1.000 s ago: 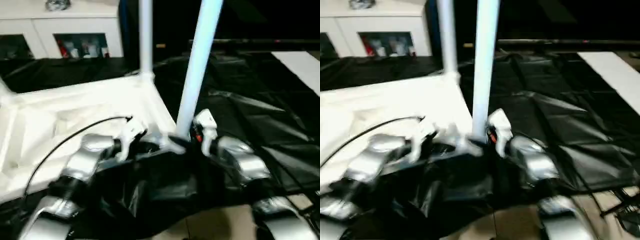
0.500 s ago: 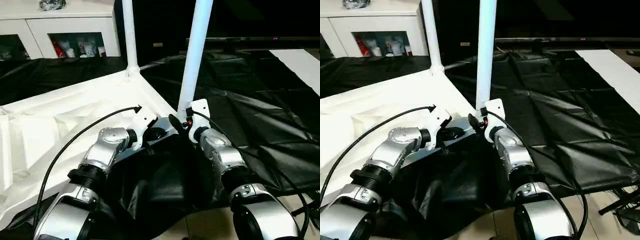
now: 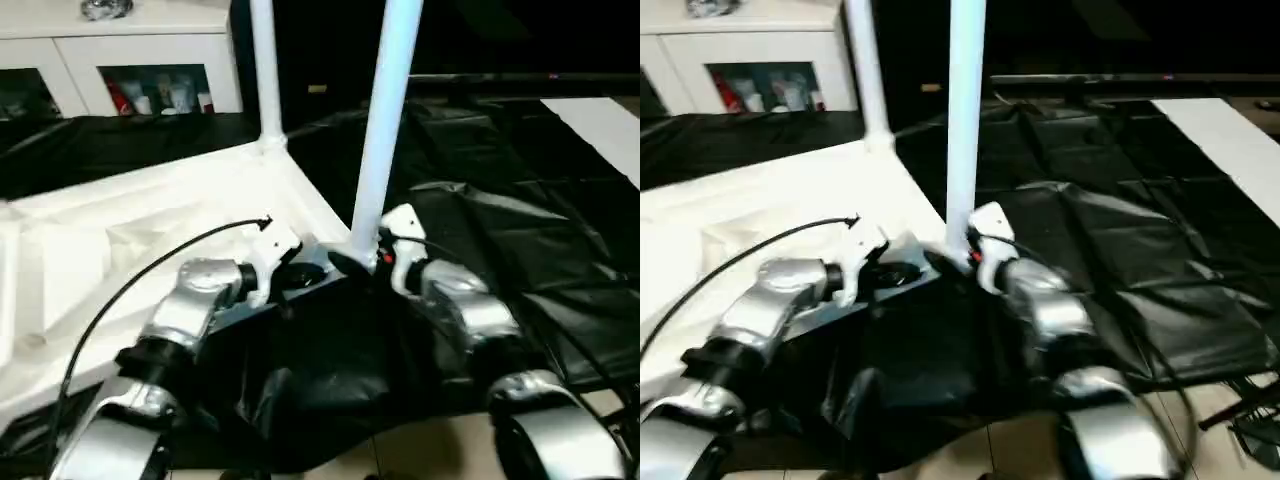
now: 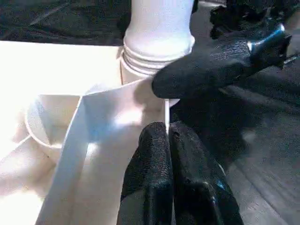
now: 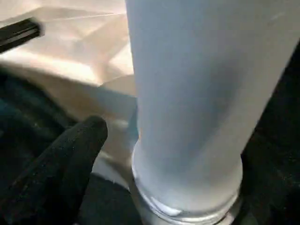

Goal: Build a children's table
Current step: Rotate leg to tighten

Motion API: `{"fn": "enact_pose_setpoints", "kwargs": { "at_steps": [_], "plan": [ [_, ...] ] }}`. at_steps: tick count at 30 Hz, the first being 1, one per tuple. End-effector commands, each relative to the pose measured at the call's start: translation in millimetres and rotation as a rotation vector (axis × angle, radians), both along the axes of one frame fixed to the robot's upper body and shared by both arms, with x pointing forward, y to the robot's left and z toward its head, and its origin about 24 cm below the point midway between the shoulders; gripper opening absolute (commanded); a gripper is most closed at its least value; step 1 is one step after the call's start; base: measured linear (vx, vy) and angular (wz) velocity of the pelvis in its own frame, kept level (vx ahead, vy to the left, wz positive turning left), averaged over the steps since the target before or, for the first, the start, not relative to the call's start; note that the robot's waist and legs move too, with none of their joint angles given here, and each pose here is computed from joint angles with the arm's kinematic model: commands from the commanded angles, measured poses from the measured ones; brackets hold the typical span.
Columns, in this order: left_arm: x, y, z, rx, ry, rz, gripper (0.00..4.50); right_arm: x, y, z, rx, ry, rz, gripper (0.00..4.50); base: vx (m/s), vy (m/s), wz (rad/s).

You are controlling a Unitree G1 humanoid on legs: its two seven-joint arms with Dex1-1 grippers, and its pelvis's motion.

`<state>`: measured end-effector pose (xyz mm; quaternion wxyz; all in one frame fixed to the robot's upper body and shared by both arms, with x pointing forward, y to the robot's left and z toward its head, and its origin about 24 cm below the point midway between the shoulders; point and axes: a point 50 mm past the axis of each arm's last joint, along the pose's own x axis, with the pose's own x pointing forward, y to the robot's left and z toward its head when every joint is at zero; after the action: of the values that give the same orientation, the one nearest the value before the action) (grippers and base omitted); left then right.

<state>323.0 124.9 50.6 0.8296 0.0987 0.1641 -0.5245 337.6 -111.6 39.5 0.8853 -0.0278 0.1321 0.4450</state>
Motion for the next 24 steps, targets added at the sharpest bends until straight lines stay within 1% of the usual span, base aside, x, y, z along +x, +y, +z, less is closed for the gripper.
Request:
{"fn": "enact_pose_setpoints", "kwargs": {
  "at_steps": [1, 2, 5, 8, 14, 15, 16, 22, 24],
  "plan": [
    [-2.7, -9.0, 19.1, -0.064, -0.071, -0.113, 0.0, -6.9, 1.6, 7.5, 0.017, -0.013, 0.136, 4.48, 0.0, 0.0, 0.0],
    [-2.7, -9.0, 19.1, -0.064, -0.071, -0.113, 0.0, -6.9, 1.6, 7.5, 0.017, -0.013, 0.136, 4.48, 0.0, 0.0, 0.0],
    [-8.9, -2.8, 17.9, -0.061, -0.043, -0.163, 0.0, -13.3, -7.3, 8.7, -0.003, -0.008, 0.212, 4.48, 0.0, 0.0, 0.0],
    [-18.1, 4.0, 16.3, -0.062, 0.002, -0.23, 0.0, -19.9, -12.7, 9.8, -0.005, 0.007, 0.277, 4.48, 0.0, 0.0, 0.0],
    [-22.2, 7.8, 15.5, -0.055, 0.023, -0.25, 0.0, -22.0, -13.6, 9.3, -0.012, 0.02, 0.296, 4.48, 0.0, 0.0, 0.0],
    [-23.7, 9.3, 15.0, -0.05, 0.029, -0.258, 0.0, -22.6, -13.8, 9.2, -0.011, 0.028, 0.302, 4.31, 0.0, 0.0, 0.0],
    [-24.1, 9.8, 15.0, -0.05, 0.03, -0.258, 0.0, -23.2, -13.7, 9.3, -0.011, 0.032, 0.307, 4.31, 0.0, 0.0, 0.0],
    [-25.2, 11.5, 14.5, -0.042, 0.034, -0.257, 0.0, -25.4, -13.5, 8.9, -0.012, 0.044, 0.325, 3.74, 0.0, 0.0, 0.0],
    [-25.3, 11.7, 14.3, -0.041, 0.035, -0.257, 0.0, -26.0, -13.4, 8.5, -0.012, 0.046, 0.329, 3.67, 0.0, 0.0, 0.0]
  ]
}}
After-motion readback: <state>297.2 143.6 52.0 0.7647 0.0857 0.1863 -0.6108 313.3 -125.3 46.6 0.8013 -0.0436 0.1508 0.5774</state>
